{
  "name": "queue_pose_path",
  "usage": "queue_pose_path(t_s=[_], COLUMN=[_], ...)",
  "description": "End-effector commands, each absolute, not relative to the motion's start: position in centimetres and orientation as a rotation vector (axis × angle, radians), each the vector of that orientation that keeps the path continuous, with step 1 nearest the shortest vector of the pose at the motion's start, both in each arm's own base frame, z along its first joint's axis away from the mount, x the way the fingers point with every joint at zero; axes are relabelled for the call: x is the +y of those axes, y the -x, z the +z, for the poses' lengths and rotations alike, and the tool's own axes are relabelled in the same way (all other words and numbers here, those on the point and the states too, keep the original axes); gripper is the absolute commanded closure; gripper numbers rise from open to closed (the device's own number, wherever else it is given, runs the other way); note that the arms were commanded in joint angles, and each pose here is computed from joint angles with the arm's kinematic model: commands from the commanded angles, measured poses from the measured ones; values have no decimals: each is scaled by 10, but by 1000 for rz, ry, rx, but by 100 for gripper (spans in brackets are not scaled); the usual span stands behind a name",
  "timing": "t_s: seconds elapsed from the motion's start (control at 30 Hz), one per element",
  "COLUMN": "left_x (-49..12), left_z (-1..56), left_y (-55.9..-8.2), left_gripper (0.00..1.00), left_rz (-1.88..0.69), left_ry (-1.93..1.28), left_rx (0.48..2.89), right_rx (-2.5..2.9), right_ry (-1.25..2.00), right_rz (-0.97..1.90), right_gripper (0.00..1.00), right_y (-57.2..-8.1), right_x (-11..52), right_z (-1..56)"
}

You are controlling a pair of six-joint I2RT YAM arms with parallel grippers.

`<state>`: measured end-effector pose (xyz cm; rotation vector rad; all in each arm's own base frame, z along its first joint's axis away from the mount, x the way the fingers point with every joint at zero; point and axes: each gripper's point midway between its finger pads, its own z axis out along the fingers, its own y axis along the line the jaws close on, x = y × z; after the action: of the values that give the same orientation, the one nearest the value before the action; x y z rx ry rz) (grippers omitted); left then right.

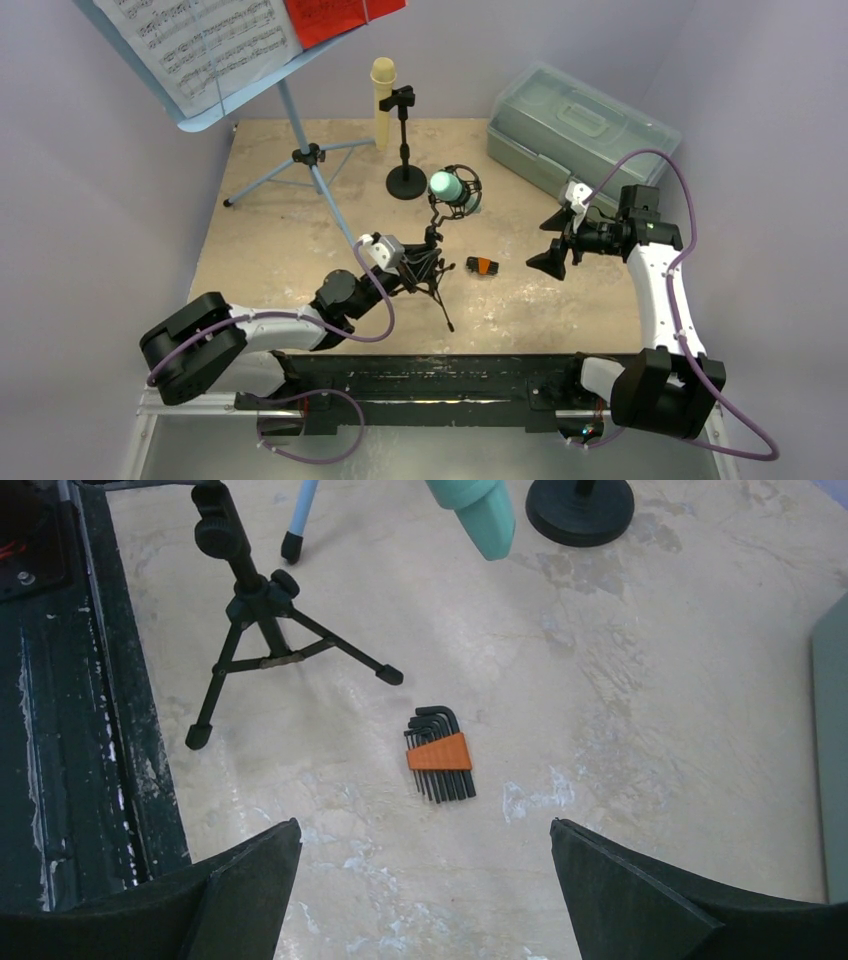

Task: Pack up the instrument practice props
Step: Place the microphone stand with the microphone at the center of the board.

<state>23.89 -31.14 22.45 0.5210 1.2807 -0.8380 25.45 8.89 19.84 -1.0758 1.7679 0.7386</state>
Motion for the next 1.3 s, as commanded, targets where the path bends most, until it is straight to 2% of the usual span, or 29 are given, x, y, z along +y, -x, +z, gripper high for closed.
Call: queue_pose_path(t_s=[0.0,0.43,0.6,0.8,1.13,1.27], left_x=[-304,-307,-303,-300,-290,-286], left_z=[281,235,221,215,218,214], left_y=[-233,-231,-228,-224,-219,-215], left_gripper=[100,100,87,66,42,32], left_rz=[-876,-781,-782,-796,-806,-814], left_ry=[-397,-495,-506,-506,-486,-495], left_rx=[1048,1122,1153,1176,1206,1301], right_rx=[1740,1747,1747,1748,1753,1752], right_ry=[1093,1102,1106,1110,1114,1117], right_rz=[771,789,792,792,793,790], right_gripper=[1,1,1,1,1,1], right_y=[-251,-250,-248,-248,-247,-247], right_x=[94,94,94,94,94,94], right_z=[199,196,195,195,193,193])
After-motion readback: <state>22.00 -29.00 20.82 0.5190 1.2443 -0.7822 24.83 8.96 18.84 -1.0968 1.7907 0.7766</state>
